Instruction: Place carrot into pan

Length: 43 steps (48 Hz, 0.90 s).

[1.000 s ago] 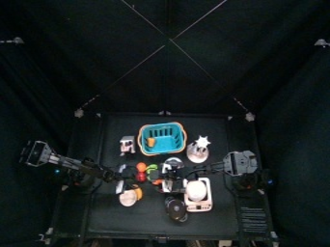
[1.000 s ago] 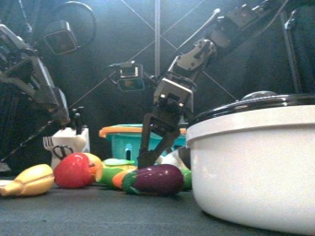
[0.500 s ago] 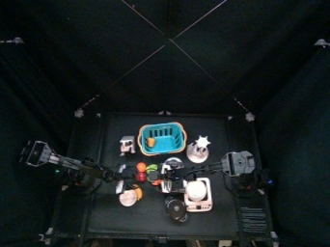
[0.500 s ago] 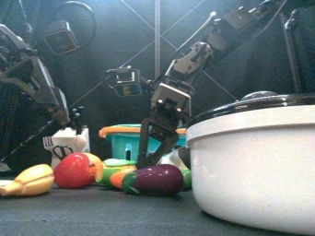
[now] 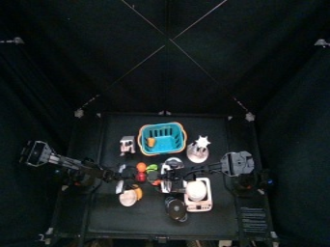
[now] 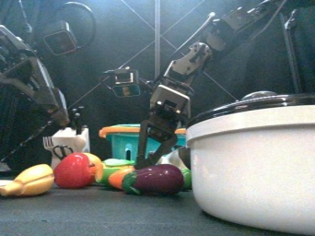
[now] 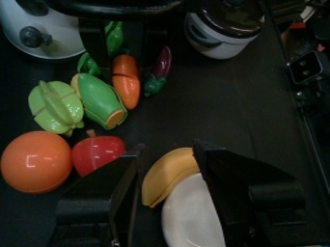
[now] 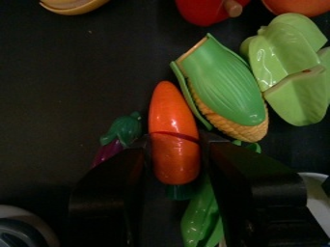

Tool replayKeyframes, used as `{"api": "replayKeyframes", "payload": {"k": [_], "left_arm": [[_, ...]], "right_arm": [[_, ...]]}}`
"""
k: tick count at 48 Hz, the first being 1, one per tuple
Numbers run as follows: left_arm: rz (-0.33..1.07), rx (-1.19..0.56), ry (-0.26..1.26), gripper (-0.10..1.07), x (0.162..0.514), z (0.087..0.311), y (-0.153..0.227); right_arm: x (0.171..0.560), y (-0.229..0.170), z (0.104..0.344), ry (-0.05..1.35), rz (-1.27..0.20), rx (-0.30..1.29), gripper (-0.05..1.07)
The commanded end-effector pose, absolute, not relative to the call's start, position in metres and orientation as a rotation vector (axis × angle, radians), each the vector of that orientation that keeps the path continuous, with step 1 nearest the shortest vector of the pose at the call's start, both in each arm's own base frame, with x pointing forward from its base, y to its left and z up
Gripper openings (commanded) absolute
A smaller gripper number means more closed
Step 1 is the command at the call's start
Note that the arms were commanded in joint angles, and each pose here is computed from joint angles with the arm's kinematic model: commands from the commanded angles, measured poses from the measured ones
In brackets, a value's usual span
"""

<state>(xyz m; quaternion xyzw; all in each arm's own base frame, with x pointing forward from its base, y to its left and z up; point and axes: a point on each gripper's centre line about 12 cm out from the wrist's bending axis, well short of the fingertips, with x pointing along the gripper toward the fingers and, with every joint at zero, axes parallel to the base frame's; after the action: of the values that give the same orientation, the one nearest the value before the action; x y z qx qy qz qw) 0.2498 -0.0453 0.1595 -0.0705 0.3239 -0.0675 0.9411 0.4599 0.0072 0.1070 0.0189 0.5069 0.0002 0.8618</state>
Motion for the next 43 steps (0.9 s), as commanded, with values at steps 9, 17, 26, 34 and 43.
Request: {"api": "replayKeyframes", "payload": {"k": [9, 17, 26, 34, 43], "left_arm": [[-0.144, -0.149, 0.648, 0.83, 0.252, 0.163, -0.047], [-0.144, -0.149, 0.648, 0.83, 0.252, 0.163, -0.047], [-0.144, -0.149, 0.646, 0.83, 0.252, 0.163, -0.047], [-0.145, -0.147, 0.648, 0.83, 0.252, 0.163, -0.047], [-0.141, -0.149, 0.634, 0.83, 0.253, 0.166, -0.045]], "right_arm": [[0.464, 0.007, 0.148, 0.979, 0.003, 0.032, 0.5], [0.462, 0.007, 0.175, 0.922, 0.004, 0.029, 0.5], [0.456, 0.006, 0.199, 0.878, 0.005, 0.025, 0.5], [0.441, 0.01, 0.222, 0.853, 0.013, 0.028, 0.5], [0.414, 0.018, 0.231, 0.862, 0.029, 0.05, 0.5]]}}
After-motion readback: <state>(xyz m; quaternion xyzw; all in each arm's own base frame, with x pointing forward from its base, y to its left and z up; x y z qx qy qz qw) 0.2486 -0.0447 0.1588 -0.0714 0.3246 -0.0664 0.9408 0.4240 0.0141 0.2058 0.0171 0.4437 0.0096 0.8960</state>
